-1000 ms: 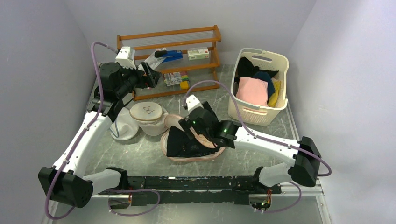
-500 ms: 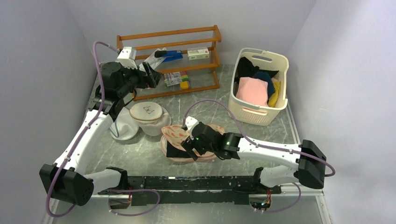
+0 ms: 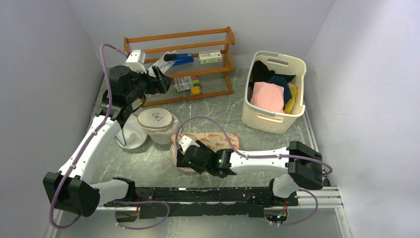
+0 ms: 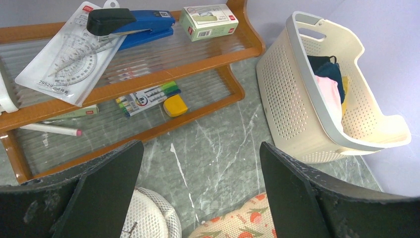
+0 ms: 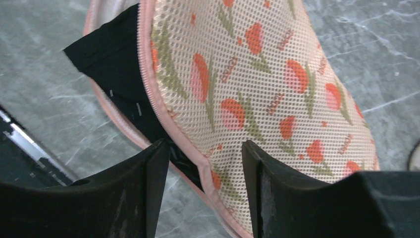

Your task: Unzip the laundry bag and remove the bra

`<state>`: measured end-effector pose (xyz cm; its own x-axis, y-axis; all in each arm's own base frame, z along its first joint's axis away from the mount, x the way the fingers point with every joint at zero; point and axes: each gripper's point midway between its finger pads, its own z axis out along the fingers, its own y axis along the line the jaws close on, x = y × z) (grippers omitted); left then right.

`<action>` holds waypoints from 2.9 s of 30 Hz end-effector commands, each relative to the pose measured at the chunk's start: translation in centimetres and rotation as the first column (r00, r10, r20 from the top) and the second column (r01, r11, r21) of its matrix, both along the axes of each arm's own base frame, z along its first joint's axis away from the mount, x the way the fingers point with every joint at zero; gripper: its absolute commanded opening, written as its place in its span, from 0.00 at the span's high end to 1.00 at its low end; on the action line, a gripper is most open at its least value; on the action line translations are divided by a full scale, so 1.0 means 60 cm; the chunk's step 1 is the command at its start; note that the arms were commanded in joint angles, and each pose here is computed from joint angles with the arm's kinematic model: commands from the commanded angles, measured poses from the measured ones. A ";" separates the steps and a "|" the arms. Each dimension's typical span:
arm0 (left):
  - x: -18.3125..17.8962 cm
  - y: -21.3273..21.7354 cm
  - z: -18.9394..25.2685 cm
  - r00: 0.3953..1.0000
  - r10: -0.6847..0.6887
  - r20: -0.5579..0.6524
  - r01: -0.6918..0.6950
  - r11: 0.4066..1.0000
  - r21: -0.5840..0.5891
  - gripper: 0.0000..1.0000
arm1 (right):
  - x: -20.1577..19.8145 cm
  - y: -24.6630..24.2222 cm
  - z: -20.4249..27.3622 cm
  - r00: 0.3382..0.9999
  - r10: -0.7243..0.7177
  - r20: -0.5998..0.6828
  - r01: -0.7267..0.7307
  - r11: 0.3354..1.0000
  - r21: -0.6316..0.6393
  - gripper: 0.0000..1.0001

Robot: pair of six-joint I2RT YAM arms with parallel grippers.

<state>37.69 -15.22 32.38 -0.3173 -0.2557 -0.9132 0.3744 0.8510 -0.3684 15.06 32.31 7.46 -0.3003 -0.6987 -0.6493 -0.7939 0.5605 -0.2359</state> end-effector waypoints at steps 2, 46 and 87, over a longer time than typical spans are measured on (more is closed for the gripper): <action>0.003 0.000 0.018 1.000 -0.009 0.029 0.009 1.000 -0.014 0.01 | 0.034 -0.005 0.025 0.988 -0.077 0.132 0.081 0.996 -0.022 0.53; -0.005 0.007 0.033 0.999 0.003 0.053 -0.001 1.000 -0.027 0.01 | 0.390 0.045 0.025 0.695 0.234 0.680 -0.051 0.959 -0.279 1.00; 0.011 0.003 0.007 0.999 -0.044 -0.005 0.044 0.996 -0.077 0.01 | 0.157 0.013 0.040 0.906 -0.248 -0.344 0.376 0.845 0.380 0.24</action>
